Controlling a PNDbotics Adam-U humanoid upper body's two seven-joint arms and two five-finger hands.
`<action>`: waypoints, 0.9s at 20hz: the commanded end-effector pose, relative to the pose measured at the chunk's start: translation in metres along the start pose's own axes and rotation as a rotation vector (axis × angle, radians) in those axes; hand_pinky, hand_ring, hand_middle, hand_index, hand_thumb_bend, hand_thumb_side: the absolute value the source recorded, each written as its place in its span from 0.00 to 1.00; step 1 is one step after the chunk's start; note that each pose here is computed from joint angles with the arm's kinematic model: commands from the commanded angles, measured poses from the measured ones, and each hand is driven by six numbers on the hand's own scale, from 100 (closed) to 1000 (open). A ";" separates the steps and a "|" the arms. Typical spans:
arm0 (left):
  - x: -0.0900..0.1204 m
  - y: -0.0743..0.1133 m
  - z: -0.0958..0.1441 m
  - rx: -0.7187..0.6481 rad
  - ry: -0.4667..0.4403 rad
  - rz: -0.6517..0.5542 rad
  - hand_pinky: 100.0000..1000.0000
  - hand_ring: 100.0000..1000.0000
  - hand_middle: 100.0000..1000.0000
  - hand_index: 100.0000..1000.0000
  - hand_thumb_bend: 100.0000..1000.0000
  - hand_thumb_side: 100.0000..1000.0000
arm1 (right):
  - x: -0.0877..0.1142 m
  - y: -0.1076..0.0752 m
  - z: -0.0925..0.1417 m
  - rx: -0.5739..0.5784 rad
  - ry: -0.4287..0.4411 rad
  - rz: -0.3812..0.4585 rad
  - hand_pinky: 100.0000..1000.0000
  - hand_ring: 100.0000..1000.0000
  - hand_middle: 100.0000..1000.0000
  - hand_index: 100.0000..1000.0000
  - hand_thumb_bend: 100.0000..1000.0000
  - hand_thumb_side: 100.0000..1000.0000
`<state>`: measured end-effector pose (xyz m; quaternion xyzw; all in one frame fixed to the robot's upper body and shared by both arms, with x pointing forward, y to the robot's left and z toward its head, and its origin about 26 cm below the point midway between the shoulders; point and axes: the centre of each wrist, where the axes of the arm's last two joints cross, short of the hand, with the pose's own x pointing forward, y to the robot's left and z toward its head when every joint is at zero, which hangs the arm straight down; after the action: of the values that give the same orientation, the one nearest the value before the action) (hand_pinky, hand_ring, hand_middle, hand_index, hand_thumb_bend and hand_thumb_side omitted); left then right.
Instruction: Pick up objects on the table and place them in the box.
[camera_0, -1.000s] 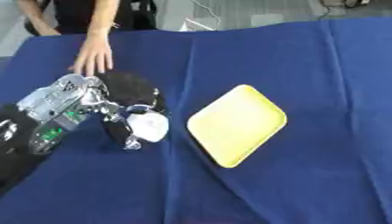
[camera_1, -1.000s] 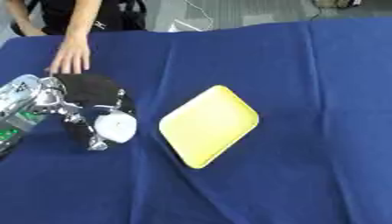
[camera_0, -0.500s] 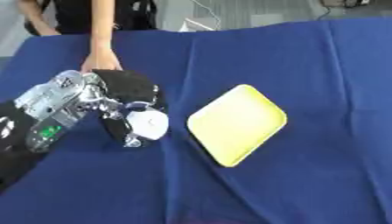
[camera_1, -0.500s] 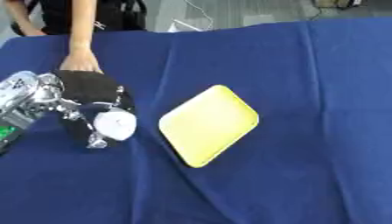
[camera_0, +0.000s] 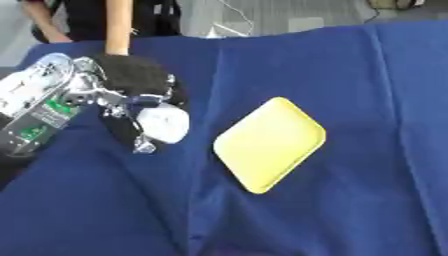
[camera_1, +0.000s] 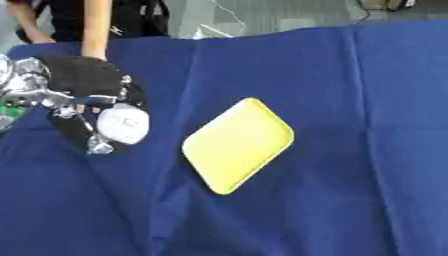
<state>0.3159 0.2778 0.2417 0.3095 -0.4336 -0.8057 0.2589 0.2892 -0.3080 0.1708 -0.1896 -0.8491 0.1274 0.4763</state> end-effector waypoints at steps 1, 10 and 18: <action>-0.004 0.011 0.010 0.007 0.024 -0.036 0.65 0.43 0.47 0.76 0.28 0.18 | 0.005 -0.007 -0.002 0.000 -0.020 0.028 0.75 0.77 0.81 0.95 0.00 0.91; -0.003 0.015 0.010 0.020 0.021 -0.039 0.65 0.43 0.47 0.76 0.28 0.18 | 0.005 -0.007 -0.002 0.001 -0.020 0.028 0.75 0.77 0.81 0.95 0.00 0.91; 0.008 0.049 0.000 0.114 -0.048 -0.082 0.65 0.42 0.47 0.76 0.26 0.17 | 0.004 -0.006 -0.002 0.006 -0.016 0.026 0.75 0.77 0.81 0.95 0.00 0.91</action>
<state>0.3197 0.2511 0.2734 0.3180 -0.4687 -0.7977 0.2072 0.2892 -0.3079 0.1707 -0.1890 -0.8486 0.1283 0.4772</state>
